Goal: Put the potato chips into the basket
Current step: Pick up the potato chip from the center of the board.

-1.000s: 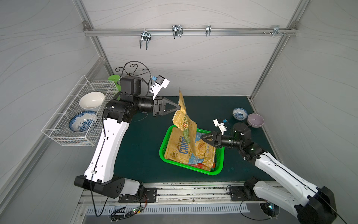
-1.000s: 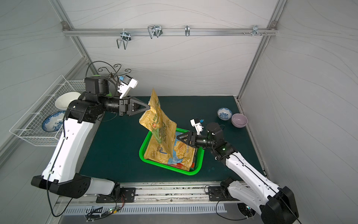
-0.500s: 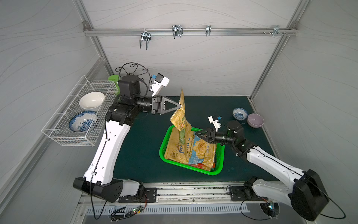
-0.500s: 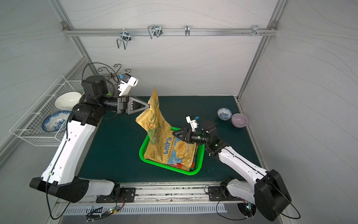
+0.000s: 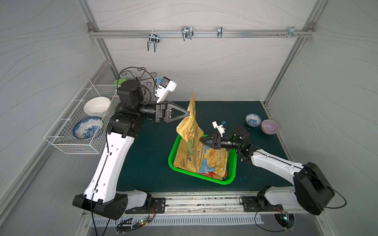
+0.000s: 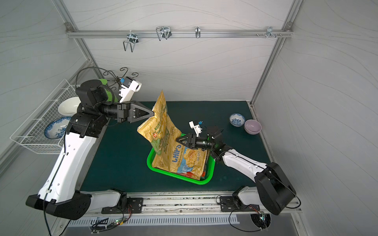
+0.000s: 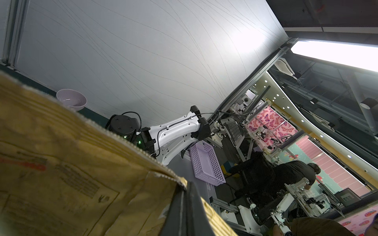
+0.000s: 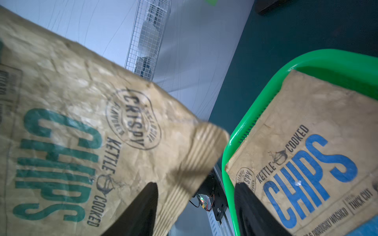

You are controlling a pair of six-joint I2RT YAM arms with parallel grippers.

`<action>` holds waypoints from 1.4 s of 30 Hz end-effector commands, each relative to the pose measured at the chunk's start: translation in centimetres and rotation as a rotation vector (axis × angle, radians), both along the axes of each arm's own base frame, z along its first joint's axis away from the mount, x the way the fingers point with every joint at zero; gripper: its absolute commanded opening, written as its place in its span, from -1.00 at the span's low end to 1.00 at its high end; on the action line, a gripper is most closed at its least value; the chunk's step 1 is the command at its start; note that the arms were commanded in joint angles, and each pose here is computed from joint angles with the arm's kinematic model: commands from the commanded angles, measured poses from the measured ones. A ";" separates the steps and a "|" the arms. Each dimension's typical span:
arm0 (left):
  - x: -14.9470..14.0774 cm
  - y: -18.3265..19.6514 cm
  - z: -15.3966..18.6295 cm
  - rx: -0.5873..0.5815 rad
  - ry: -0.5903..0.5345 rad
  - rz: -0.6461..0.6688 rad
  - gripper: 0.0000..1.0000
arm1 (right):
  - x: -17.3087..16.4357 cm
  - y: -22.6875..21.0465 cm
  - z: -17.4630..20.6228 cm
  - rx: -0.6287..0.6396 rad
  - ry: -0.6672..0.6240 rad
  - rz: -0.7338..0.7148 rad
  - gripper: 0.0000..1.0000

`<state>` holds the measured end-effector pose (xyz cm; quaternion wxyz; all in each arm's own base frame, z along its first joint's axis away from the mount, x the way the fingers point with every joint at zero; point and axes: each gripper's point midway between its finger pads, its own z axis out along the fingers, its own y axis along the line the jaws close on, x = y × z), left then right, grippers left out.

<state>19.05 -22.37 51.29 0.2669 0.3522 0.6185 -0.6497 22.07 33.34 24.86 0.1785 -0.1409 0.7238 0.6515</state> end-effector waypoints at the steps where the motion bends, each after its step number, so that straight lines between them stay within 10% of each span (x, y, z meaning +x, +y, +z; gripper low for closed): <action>1: -1.5 0.2 1.3 -0.027 -0.097 -0.034 -1.00 | -0.2 1.0 3.2 0.095 -0.075 0.052 0.22; 25: -2.9 0.6 2.3 -0.037 -0.133 -0.050 -1.00 | 0.7 2.9 2.3 0.118 -0.040 0.084 0.32; 42: -1.9 0.4 1.0 -0.030 -0.123 -0.034 -1.00 | -0.7 1.4 5.9 0.167 -0.099 0.087 -0.66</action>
